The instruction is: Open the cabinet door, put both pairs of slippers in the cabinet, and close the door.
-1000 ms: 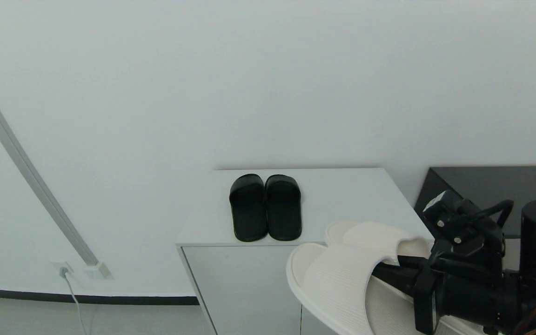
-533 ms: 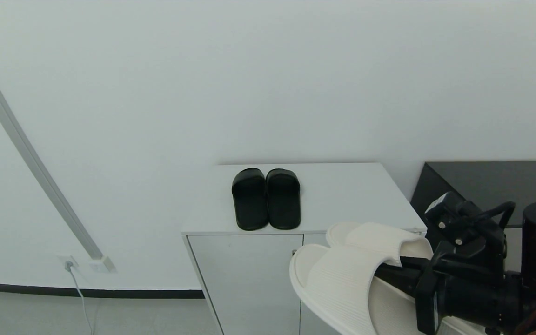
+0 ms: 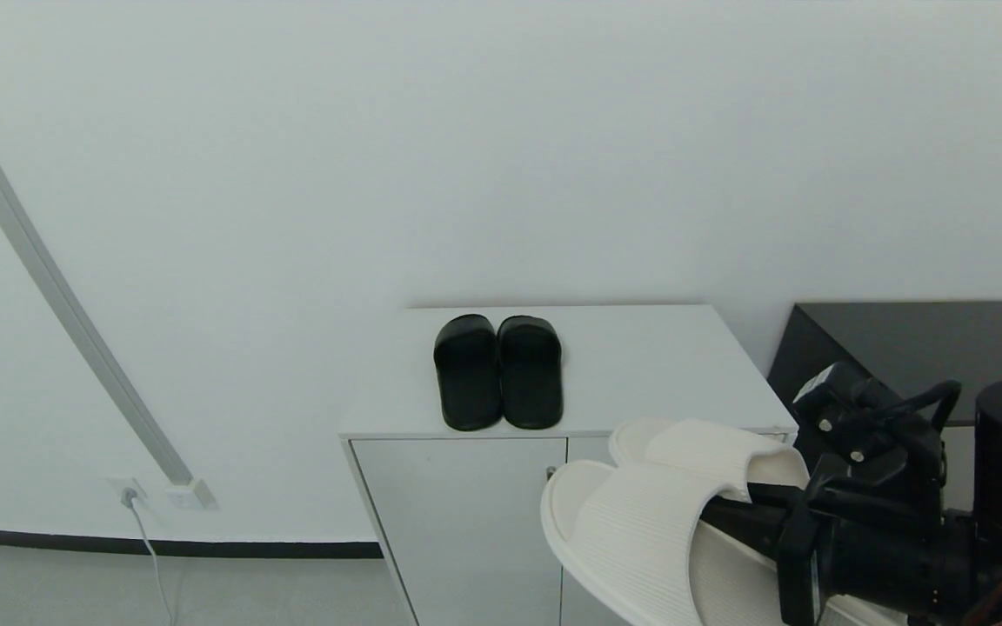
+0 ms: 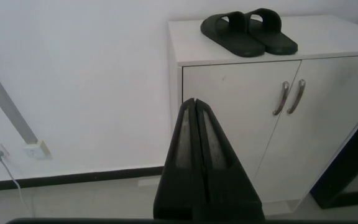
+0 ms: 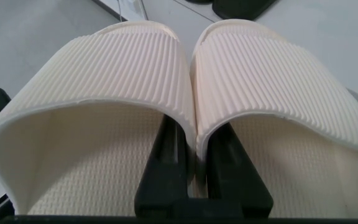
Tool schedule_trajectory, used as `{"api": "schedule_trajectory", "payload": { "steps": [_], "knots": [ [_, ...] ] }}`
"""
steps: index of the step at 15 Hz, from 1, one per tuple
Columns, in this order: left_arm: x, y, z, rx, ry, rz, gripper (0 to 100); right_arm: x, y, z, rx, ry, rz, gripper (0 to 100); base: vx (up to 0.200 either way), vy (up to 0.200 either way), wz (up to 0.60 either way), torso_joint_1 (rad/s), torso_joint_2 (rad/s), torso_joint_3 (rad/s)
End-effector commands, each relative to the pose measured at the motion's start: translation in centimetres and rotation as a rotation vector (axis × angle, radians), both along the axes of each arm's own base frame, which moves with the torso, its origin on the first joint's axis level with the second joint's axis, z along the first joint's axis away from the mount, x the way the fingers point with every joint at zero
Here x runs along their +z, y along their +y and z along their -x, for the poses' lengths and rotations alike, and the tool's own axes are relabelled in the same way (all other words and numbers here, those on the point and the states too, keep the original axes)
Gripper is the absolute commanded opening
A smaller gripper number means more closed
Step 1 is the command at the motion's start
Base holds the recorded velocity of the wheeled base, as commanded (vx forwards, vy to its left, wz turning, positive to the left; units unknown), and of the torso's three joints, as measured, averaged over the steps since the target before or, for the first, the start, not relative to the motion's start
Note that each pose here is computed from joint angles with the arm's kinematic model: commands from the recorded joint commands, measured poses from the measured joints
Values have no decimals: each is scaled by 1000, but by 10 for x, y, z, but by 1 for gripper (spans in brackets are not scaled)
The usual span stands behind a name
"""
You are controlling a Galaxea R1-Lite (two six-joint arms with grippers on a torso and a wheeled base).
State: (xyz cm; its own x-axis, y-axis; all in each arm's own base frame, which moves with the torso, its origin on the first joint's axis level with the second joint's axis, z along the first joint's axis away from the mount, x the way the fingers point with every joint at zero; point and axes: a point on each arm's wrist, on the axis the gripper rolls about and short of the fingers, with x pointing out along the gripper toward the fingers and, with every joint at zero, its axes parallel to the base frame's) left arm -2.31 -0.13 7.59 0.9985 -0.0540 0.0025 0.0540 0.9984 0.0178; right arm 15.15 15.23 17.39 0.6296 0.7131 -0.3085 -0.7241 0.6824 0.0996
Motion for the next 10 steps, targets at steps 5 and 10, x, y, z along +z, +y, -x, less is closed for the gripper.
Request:
{"api": "schedule_trajectory", "payload": {
  "steps": [5,10],
  "knots": [
    [0,0,0,0,3,-1,0,-4,1,-1,1,11,11,0,0,0,0,-136,301,166],
    [0,0,0,-3,3,-1,0,-4,1,0,0,10,10,0,0,0,0,-186,421,238]
  ]
}}
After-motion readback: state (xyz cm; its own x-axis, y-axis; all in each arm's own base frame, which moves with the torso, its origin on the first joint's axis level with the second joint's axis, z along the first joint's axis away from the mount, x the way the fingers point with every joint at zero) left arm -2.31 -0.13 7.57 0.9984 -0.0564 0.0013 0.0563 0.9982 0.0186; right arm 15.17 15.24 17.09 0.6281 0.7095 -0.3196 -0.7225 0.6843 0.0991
